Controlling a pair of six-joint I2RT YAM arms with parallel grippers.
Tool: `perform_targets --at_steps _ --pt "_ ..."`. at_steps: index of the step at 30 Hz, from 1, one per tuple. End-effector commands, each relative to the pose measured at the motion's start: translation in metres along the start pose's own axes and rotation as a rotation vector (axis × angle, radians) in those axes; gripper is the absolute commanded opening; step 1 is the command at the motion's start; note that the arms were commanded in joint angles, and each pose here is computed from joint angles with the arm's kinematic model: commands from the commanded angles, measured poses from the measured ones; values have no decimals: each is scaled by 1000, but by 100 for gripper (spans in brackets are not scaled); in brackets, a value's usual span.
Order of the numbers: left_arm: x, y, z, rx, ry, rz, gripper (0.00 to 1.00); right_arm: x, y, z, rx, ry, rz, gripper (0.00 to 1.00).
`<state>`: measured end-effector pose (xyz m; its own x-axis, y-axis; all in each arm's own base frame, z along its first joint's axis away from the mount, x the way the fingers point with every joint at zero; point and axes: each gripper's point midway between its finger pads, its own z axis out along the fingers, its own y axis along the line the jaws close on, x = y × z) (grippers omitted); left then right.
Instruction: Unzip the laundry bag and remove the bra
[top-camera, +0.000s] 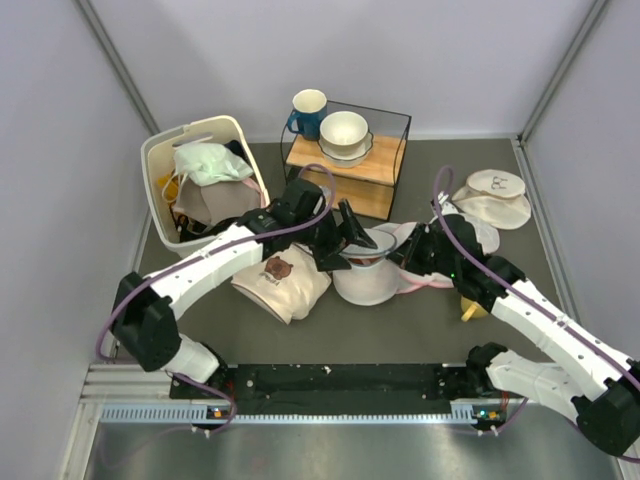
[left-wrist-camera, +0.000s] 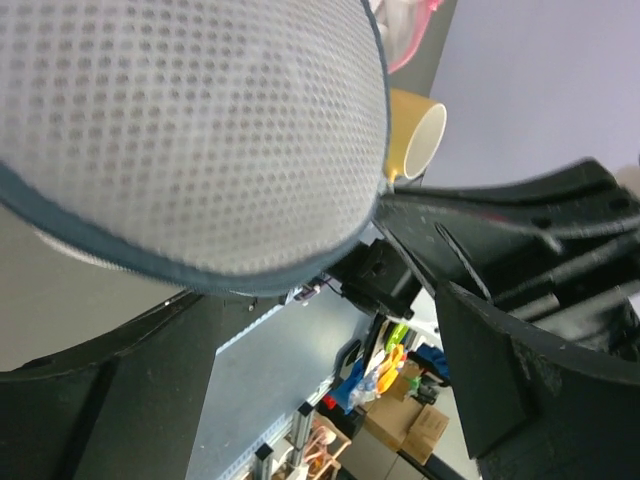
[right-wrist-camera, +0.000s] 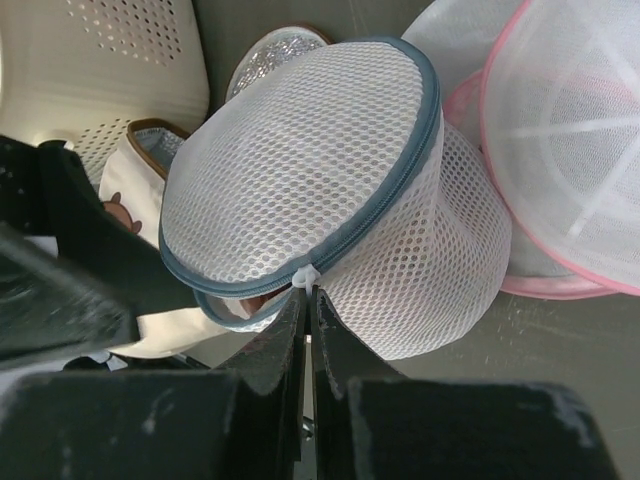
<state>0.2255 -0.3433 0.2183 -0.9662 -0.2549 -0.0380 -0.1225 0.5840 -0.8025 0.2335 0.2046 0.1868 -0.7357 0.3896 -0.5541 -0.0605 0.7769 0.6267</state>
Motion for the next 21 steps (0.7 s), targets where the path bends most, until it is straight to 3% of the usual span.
perform_targets --at_steps 1,3,4,5,12,21 --pt "-17 -8 20 12 -28 -14 78 -1 3 -3 -22 -20 -21 0" --pt "-21 -6 24 -3 -24 -4 50 0 -2 -7 -9 -24 -31 0" --pt "-21 -6 24 -7 -23 2 17 -1 -13 -8 29 -38 -39 0" --pt "-22 -6 23 -13 -26 13 2 1 -21 -11 55 -36 -37 0" --pt "-35 -19 0 35 -55 116 0 -7 -83 -25 179 -91 -15 0" --pt "-62 -38 1 38 -12 300 0 -9 -24 -48 -5 -48 -66 0"
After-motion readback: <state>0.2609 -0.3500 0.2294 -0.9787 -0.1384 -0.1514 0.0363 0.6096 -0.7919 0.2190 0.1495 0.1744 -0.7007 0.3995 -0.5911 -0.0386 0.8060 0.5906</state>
